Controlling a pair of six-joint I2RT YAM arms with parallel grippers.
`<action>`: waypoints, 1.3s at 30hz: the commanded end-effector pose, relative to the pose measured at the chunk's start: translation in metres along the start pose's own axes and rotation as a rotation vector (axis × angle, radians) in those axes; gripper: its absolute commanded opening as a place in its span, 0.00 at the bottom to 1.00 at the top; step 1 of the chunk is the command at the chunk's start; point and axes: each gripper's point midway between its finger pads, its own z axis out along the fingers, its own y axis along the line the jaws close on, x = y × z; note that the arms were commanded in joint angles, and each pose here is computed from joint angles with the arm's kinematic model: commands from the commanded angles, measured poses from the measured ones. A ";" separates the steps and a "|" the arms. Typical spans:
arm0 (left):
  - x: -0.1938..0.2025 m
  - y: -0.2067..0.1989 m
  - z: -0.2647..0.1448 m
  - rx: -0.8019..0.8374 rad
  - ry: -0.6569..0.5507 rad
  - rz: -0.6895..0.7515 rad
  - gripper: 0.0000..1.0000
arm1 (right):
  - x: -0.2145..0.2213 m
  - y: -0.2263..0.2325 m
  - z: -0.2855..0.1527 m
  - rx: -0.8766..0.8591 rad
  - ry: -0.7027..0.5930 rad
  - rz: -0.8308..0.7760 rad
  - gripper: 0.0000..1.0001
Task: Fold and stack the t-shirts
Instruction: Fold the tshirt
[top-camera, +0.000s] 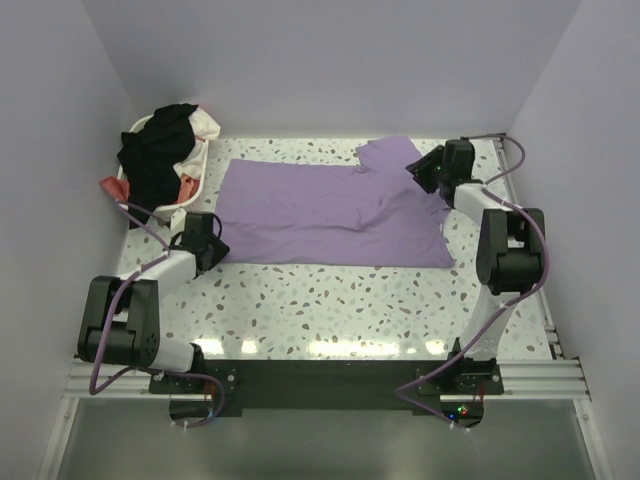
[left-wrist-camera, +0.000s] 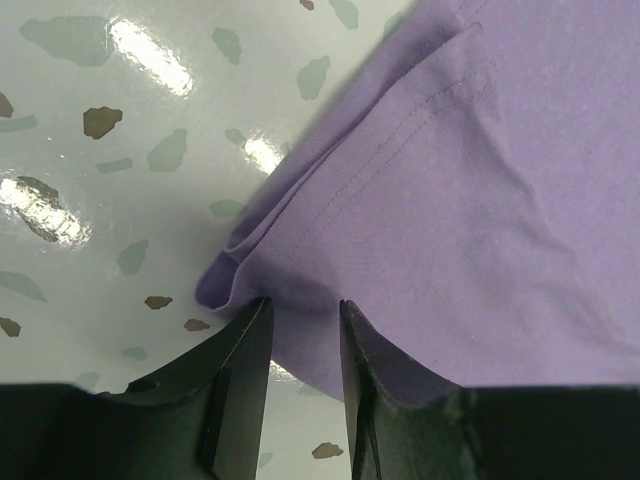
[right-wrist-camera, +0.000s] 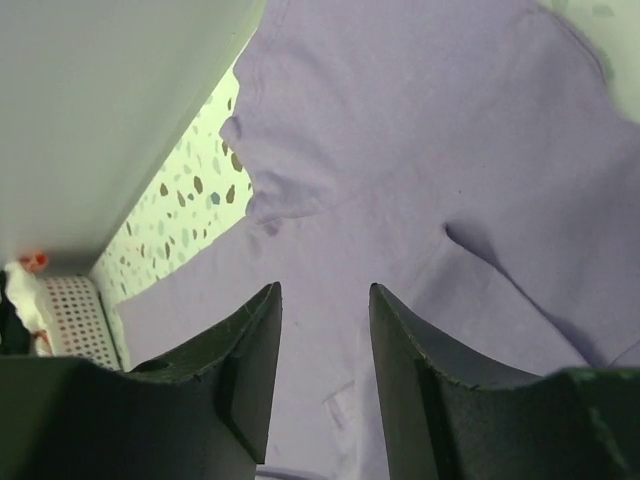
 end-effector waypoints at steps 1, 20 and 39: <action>-0.016 -0.009 -0.005 0.026 -0.051 0.016 0.38 | -0.017 0.024 -0.003 -0.029 0.009 -0.141 0.45; -0.014 -0.014 -0.005 0.047 -0.043 0.008 0.38 | 0.130 0.031 0.001 0.234 0.263 -0.915 0.33; -0.014 -0.016 -0.003 0.056 -0.040 0.010 0.38 | 0.156 0.015 0.009 0.257 0.331 -0.967 0.38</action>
